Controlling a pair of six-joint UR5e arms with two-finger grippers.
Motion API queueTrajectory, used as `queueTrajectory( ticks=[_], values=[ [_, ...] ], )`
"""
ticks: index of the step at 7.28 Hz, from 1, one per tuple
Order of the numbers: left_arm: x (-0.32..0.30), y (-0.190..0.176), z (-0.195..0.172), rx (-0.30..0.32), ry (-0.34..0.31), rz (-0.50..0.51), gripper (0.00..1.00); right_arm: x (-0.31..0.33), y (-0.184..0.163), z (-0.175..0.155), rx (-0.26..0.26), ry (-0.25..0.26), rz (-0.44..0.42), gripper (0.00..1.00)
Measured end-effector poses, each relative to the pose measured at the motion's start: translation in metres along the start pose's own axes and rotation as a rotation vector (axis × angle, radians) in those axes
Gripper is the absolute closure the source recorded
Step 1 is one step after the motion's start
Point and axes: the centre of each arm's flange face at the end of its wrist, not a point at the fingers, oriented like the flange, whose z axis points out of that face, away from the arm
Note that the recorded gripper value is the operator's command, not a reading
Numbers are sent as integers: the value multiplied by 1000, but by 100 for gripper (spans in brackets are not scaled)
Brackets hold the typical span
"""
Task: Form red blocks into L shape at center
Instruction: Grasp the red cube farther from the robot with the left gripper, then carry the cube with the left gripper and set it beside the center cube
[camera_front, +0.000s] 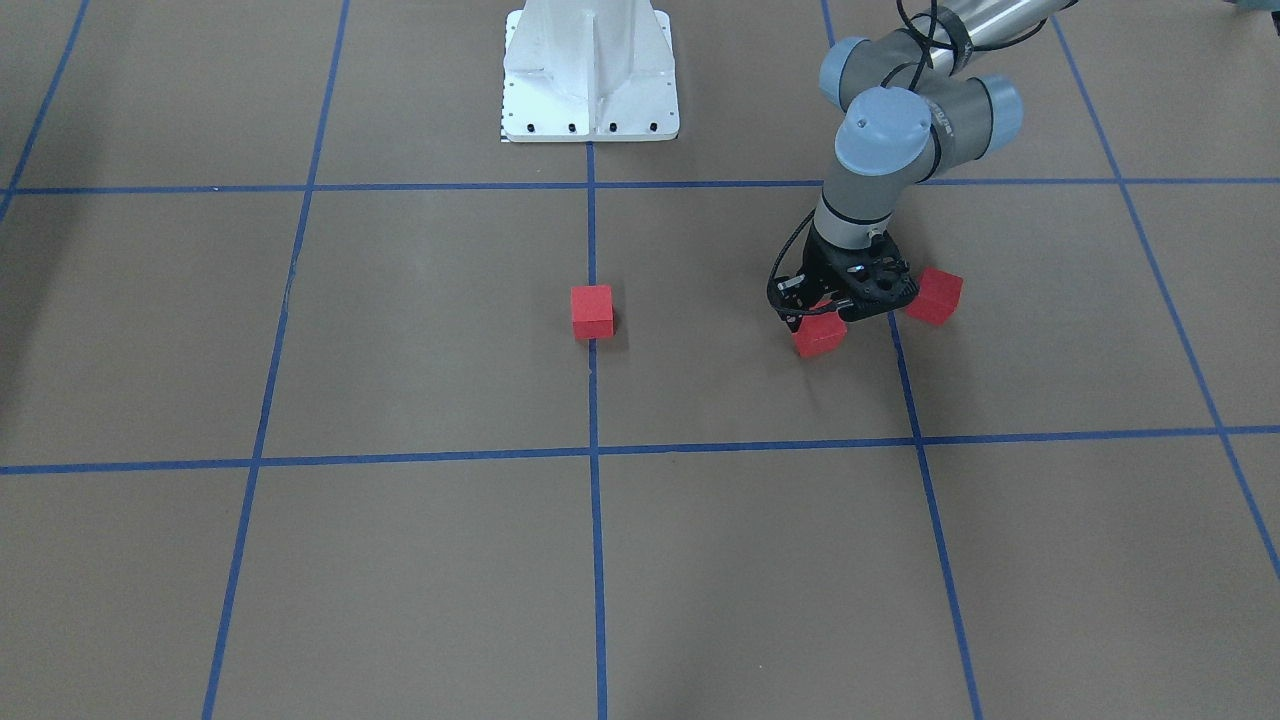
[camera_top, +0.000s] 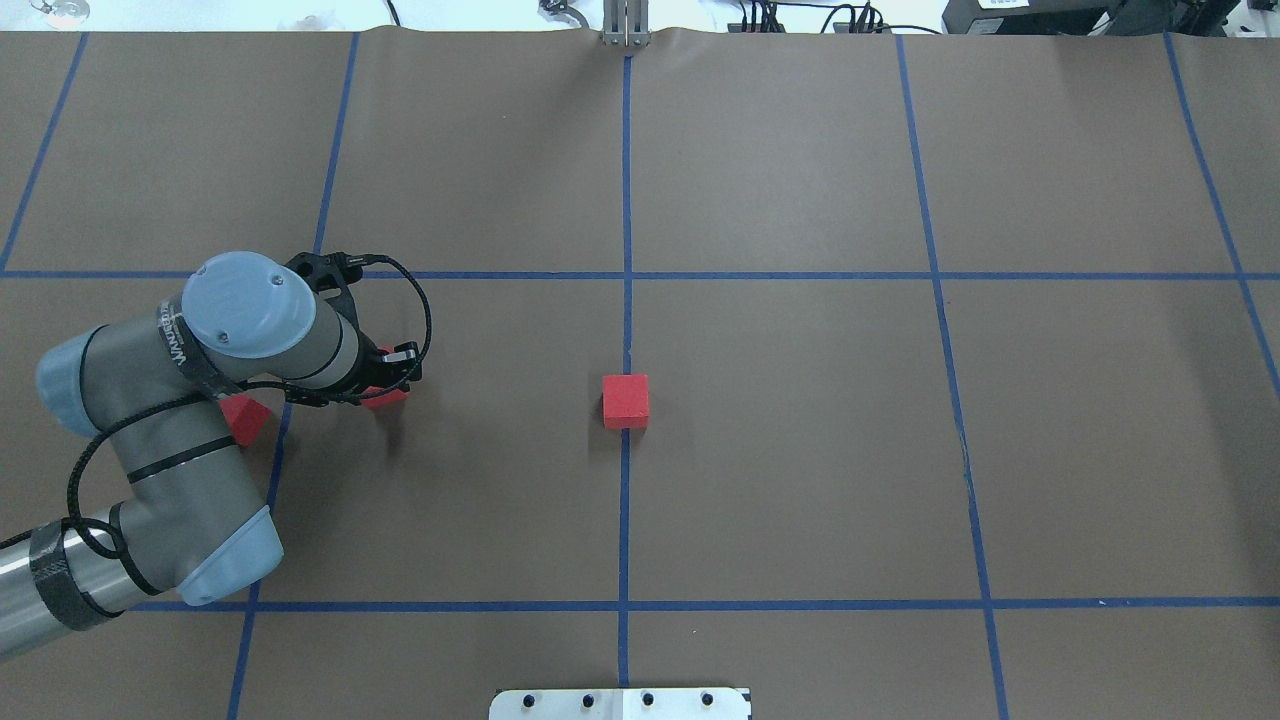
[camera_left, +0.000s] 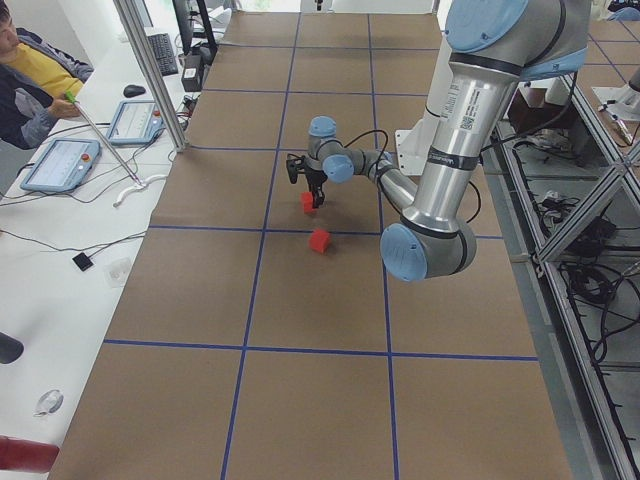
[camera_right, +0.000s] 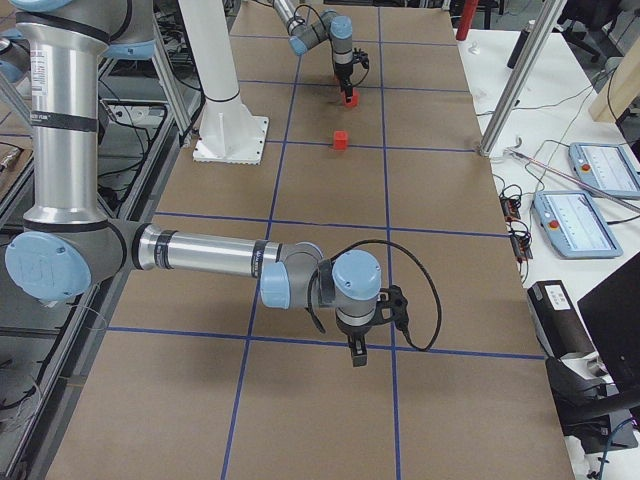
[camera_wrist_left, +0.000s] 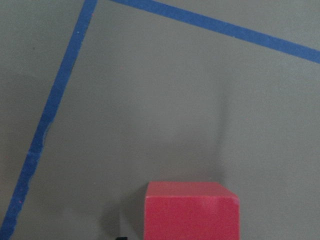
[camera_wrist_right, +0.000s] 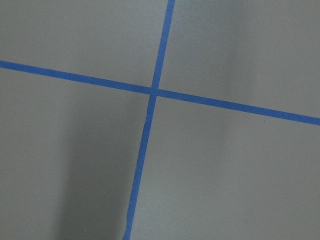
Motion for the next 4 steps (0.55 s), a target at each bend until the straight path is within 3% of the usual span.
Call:
queueTrajectory(
  ticks=[4],
  values=[
    [64,-22,-42,40,-7,213,100,4,7,5,-11,-2,12,0]
  ],
)
